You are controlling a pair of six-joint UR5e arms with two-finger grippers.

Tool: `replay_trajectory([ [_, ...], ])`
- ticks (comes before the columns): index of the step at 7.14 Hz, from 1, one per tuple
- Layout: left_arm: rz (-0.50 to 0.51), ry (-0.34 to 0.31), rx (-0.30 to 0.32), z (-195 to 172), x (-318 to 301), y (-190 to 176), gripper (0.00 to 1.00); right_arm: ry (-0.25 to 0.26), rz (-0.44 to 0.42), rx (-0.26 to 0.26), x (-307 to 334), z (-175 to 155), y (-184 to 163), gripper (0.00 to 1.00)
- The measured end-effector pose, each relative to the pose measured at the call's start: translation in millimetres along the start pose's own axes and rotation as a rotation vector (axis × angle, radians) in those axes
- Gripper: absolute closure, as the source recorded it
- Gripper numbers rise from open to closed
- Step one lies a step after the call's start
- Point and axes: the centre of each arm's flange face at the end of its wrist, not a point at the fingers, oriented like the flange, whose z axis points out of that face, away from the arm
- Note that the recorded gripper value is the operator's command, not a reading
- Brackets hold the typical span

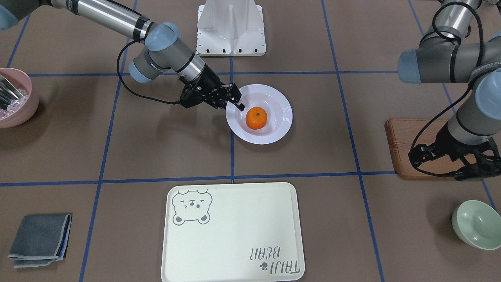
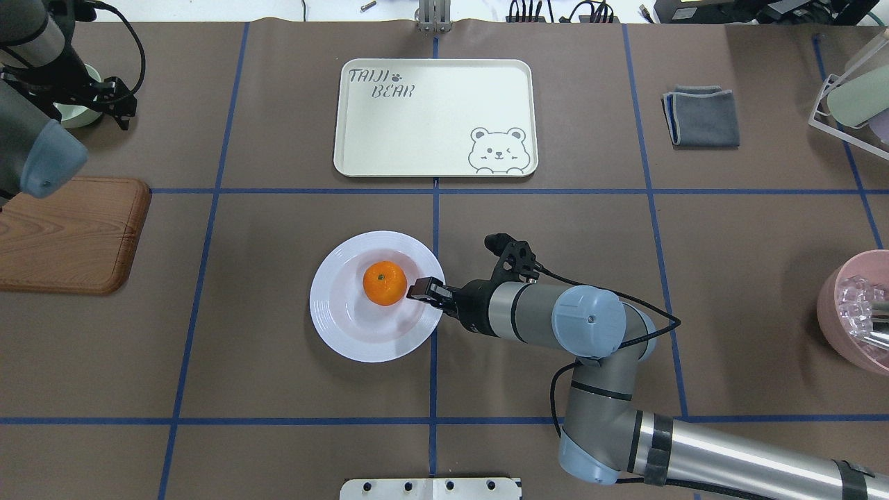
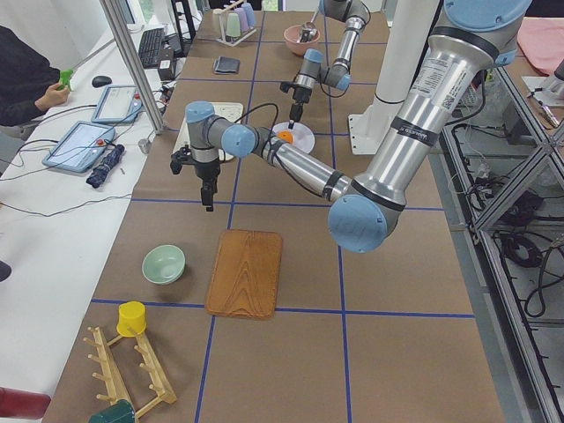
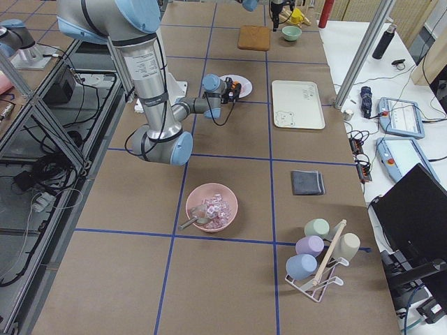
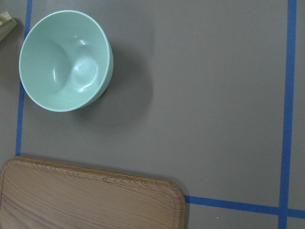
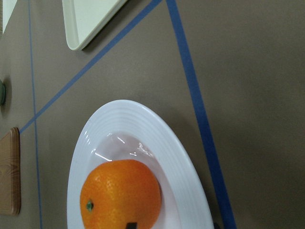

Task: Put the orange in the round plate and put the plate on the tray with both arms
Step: 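Lift the white plate with the orange using the right gripper, then carry the plate with the right gripper and lower it onto the cream tray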

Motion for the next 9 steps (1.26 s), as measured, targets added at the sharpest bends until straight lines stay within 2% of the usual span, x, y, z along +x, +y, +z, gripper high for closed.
replay_trajectory([
  [2,-0.001,0.001,0.001,-0.9,0.6,-0.2,0.02,-0.015,0.01,0.003,-6.9,-1.7,0.8,0.77],
  [5,-0.003,-0.007,0.012,-3.5,-1.2,-2.0,0.02,-0.041,0.036,-0.001,-17.7,-7.4,2.7,1.0],
  [9,-0.004,-0.011,0.014,-3.5,-2.3,-2.2,0.02,-0.099,0.083,0.007,-41.4,-24.3,2.1,1.0],
])
